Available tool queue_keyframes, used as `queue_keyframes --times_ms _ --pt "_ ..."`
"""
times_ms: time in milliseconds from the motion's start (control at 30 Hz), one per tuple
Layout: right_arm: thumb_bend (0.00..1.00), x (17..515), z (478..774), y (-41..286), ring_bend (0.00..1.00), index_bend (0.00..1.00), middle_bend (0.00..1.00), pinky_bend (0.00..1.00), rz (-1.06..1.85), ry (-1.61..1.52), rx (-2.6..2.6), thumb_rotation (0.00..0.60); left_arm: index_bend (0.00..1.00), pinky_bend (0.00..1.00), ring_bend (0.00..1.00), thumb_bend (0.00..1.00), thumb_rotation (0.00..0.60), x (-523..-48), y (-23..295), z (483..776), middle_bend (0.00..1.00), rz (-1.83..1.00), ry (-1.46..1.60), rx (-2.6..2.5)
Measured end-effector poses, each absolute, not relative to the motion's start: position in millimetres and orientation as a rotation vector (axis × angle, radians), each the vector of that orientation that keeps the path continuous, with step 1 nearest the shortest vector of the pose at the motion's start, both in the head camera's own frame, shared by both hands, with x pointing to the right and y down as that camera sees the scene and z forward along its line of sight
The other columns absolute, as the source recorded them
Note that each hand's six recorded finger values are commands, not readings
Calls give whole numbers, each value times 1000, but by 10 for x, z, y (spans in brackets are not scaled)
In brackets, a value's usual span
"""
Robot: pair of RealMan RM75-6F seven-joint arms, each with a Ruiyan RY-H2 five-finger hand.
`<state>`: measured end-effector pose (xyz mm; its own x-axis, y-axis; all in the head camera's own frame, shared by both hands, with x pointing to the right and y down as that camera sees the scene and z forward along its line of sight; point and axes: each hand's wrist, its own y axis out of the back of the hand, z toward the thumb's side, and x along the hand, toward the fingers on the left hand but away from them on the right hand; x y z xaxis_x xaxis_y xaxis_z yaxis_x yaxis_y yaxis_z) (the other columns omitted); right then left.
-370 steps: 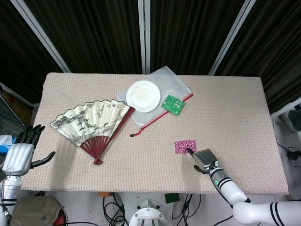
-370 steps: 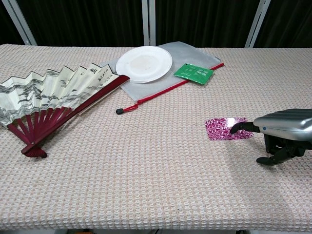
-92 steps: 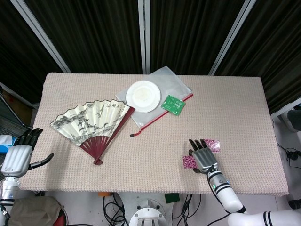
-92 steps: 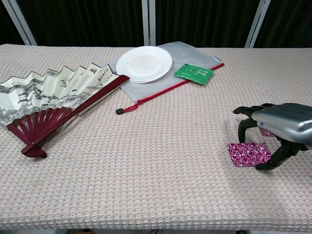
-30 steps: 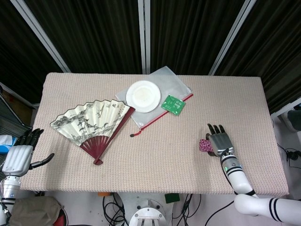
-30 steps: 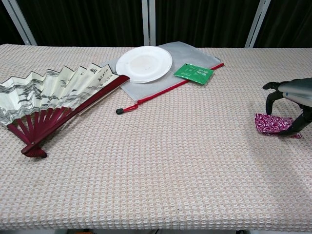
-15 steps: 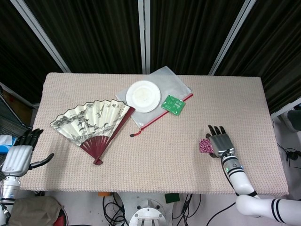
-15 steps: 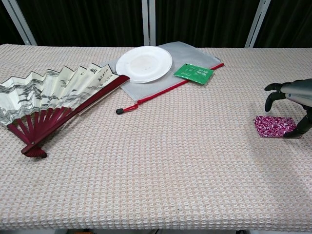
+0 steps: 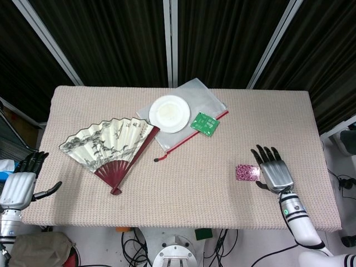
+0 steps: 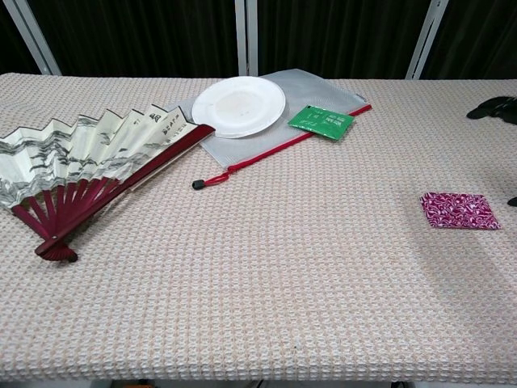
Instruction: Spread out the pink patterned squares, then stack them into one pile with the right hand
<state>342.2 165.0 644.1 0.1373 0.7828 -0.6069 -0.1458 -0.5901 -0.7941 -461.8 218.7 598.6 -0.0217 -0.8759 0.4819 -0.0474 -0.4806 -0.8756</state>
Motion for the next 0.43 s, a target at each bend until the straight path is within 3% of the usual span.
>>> queue_keyframes --times_ms 267,433 --pt "389 4408 5952 1964 0 0 0 0 1511 -911 -1414 600 56 157 41 92 50 -4586 2199 5944 59 -1539 993 -1580" --pt "415 4739 5787 2145 0 0 0 0 1527 -970 -1375 600 55 157 40 92 50 -4574 2233 5911 59 -1528 1000 -1574"
